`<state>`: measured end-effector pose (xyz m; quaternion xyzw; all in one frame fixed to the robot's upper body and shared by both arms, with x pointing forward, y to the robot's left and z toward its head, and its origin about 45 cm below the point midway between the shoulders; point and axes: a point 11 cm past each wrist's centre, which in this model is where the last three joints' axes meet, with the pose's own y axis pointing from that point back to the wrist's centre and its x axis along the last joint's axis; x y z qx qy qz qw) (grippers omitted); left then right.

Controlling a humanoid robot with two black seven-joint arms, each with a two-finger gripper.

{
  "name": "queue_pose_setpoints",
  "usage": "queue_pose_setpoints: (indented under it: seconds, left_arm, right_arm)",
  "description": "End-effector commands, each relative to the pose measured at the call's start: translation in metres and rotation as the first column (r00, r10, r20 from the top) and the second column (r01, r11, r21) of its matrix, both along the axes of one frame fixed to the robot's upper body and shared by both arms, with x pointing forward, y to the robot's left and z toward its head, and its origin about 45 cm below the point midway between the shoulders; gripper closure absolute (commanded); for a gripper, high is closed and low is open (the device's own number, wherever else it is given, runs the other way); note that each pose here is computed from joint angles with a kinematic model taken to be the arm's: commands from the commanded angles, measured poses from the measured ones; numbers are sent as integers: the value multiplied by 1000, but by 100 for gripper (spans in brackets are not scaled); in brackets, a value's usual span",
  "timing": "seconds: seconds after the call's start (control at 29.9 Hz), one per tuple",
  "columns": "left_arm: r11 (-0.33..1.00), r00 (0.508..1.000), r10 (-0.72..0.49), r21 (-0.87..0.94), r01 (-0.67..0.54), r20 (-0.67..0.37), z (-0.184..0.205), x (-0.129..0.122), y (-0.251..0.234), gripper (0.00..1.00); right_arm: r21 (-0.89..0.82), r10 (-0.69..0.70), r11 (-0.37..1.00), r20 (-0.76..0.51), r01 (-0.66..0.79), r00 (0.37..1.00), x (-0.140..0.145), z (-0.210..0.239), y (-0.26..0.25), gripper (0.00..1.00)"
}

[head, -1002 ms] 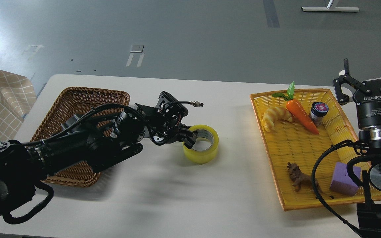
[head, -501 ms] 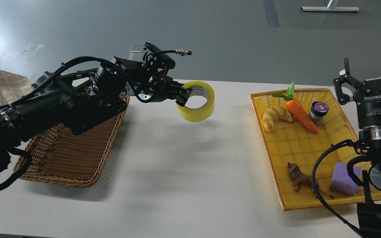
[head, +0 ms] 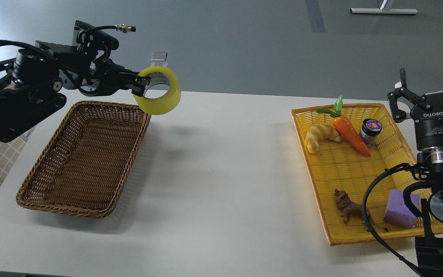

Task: Place and transfer tape with both arms
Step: 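Lift the tape with the left gripper and carry it over the basket, then lower the tape into the wicker basket and open the left gripper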

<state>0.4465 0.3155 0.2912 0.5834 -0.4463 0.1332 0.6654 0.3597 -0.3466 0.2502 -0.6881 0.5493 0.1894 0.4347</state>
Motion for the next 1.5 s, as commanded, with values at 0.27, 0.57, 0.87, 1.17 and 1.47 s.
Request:
queue_pose_setpoints:
  seconds: [0.27, 0.57, 0.87, 1.17, 1.47]
  left_arm:
    - [988, 991, 126, 93, -122, -40, -7, -24, 77, 100]
    - [976, 971, 193, 127, -176, -143, -52, -53, 107, 100]
    - [968, 953, 233, 143, -208, -193, -75, -67, 120, 100]
    - [955, 937, 282, 156, -253, -205, -91, -75, 138, 100]
    - [946, 921, 324, 96, -310, -217, -93, -74, 141, 100]
  right_arm:
    - [-1, 0, 1000, 5, 0, 1000, 1, 2, 0, 0]
    - [-1, 2, 1000, 10, -2, 1000, 2, 4, 1, 0]
    - [1, 1, 1000, 9, -1, 1000, 2, 3, 1, 0]
    - [1, 0, 1000, 8, 0, 1000, 1, 2, 0, 0]
    - [0, 0, 1000, 8, 0, 1000, 1, 2, 0, 0]
